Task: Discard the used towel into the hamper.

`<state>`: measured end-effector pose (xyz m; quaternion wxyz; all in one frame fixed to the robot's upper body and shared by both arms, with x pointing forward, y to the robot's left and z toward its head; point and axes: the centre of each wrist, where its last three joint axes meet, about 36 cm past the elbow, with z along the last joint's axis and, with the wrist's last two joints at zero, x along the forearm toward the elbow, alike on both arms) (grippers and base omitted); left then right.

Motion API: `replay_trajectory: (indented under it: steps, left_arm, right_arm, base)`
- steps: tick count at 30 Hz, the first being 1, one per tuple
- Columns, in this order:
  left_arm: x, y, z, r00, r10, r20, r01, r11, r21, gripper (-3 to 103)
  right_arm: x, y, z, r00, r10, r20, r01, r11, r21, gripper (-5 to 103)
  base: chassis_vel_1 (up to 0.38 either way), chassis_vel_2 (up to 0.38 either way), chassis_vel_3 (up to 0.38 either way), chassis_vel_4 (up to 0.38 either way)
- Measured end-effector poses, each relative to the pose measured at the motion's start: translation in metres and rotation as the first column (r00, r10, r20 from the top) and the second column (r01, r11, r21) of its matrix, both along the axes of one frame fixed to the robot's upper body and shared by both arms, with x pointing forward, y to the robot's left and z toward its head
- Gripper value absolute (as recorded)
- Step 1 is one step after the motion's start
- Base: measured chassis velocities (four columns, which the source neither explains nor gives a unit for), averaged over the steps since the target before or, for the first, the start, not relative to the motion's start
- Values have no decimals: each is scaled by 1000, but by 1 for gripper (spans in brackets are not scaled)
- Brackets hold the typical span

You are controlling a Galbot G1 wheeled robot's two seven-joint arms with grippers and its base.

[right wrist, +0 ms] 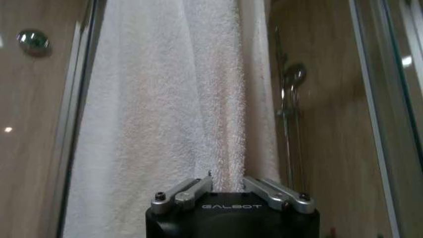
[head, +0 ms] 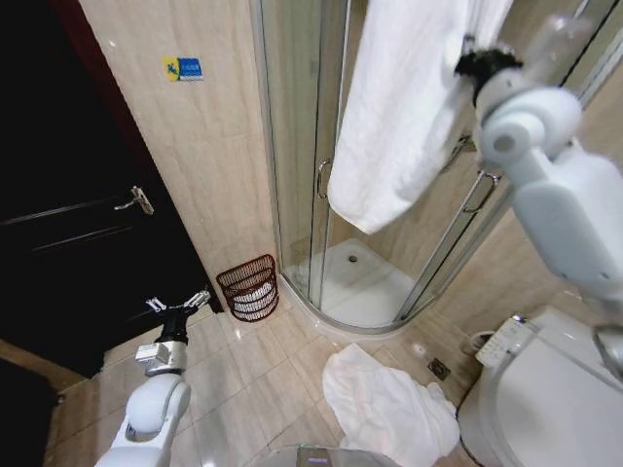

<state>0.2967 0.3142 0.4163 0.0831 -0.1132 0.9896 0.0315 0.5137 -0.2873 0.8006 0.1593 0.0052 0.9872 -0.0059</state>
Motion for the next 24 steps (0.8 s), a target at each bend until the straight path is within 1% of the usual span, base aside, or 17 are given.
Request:
replay_trajectory:
  steps: [1,3,4,8,9,12,18,21,22,24]
  left_arm:
    - [0,0,0,1000,0,0,0,1000,0,100]
    - [1,-3,-1,1000,-6,0,6,1000,3,100]
    - [1,-3,-1,1000,-6,0,6,1000,3,100]
    - [1,-7,-1,1000,-15,-1,15,1000,4,100]
    - [1,-7,-1,1000,-15,-1,15,1000,4,100]
    - [2,-10,-1,1000,-20,0,20,1000,8,100]
    - [2,-13,0,1000,-24,1,24,1000,9,100]
    - [2,-14,1,1000,-26,4,26,1000,10,100]
    - [2,-14,1,1000,-26,4,26,1000,10,100]
    - [1,-14,2,1000,-27,4,27,1000,10,100]
  right_arm:
    - [0,0,0,1000,0,0,0,1000,0,2]
    - [-14,-5,-22,999,19,-35,-18,1000,8,2]
    - [-14,-5,-22,999,19,-35,-18,1000,8,2]
    - [-37,-10,-55,996,30,-89,-29,1000,13,2]
    - [-37,-10,-55,996,30,-89,-29,1000,13,2]
    - [-51,-12,-76,989,40,-144,-33,998,48,2]
    - [-66,-16,-100,979,43,-200,-28,996,80,2]
    - [-82,-19,-120,972,41,-230,-16,994,107,2]
    - [-82,-19,-120,972,41,-230,-16,994,107,2]
    - [-92,-18,-137,965,36,-258,-7,994,111,2]
  base:
    - [0,0,0,0]
    - [0,0,0,0]
    - [0,0,0,0]
    - [0,0,0,0]
    - [0,0,0,0]
    - [0,0,0,0]
    - [0,0,0,0]
    - [0,0,0,0]
    - [0,0,0,0]
    - [0,0,0,0]
